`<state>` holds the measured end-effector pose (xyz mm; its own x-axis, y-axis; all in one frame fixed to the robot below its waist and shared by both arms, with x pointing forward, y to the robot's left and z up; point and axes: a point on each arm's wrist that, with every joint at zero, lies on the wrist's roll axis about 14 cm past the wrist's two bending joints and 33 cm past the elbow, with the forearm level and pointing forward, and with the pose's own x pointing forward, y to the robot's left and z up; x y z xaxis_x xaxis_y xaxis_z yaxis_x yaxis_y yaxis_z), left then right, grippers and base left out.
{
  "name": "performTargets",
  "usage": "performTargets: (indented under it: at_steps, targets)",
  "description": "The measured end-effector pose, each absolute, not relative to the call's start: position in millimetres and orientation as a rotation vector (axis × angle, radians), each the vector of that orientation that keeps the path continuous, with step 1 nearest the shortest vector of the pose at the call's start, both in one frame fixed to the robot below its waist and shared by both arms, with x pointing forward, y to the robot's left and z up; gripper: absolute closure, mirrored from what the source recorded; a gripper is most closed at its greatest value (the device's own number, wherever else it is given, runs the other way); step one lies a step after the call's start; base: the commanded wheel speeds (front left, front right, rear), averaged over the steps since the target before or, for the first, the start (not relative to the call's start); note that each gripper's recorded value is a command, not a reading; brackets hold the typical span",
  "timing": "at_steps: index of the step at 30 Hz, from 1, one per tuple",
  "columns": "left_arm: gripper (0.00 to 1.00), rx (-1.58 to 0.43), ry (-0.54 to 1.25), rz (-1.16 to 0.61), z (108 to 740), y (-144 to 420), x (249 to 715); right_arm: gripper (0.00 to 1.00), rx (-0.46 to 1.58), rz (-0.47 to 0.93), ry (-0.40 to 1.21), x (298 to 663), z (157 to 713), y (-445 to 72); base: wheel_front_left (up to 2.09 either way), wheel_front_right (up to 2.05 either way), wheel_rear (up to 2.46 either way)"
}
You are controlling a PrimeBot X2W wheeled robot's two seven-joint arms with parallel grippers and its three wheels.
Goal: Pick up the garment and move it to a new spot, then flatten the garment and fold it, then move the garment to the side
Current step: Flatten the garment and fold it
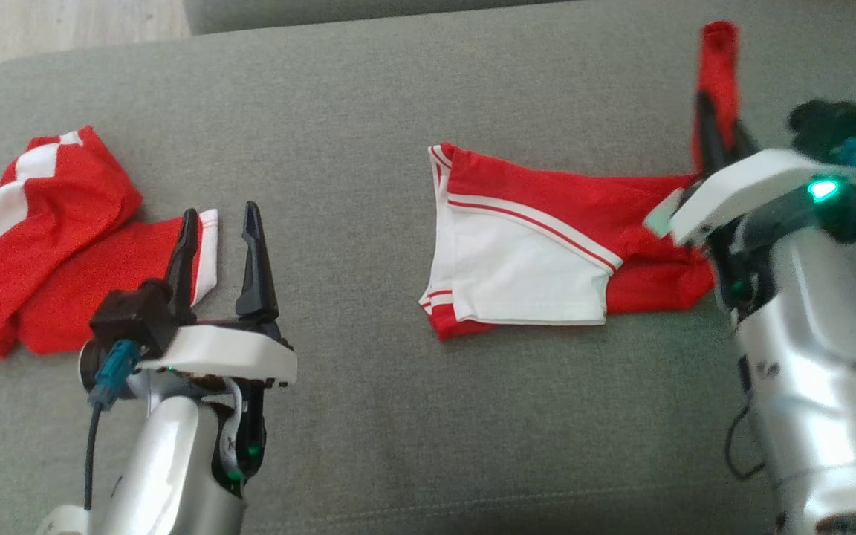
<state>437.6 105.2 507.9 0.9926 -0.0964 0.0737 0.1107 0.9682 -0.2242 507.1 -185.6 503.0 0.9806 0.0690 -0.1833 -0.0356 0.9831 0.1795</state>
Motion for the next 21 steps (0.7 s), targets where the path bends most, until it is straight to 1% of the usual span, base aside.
performTargets:
  at_steps: [8, 15, 21]
  targets:
    - [0.00, -0.231, -0.082, -0.066, 515.2, 119.8, 431.1, 1.00, 0.265, 0.234, 0.262, 479.4, 480.5, -117.9, 0.00, 0.00, 0.00]
    - [0.00, -0.222, -0.060, -0.015, 506.6, 137.2, 421.6, 1.00, 0.350, 0.337, 0.294, 474.2, 467.3, -73.3, 0.00, 0.00, 0.00]
    - [0.00, -0.224, -0.051, 0.011, 503.5, 146.1, 417.1, 1.00, 0.361, 0.431, 0.346, 461.8, 448.1, -35.7, 0.00, 0.00, 0.00]
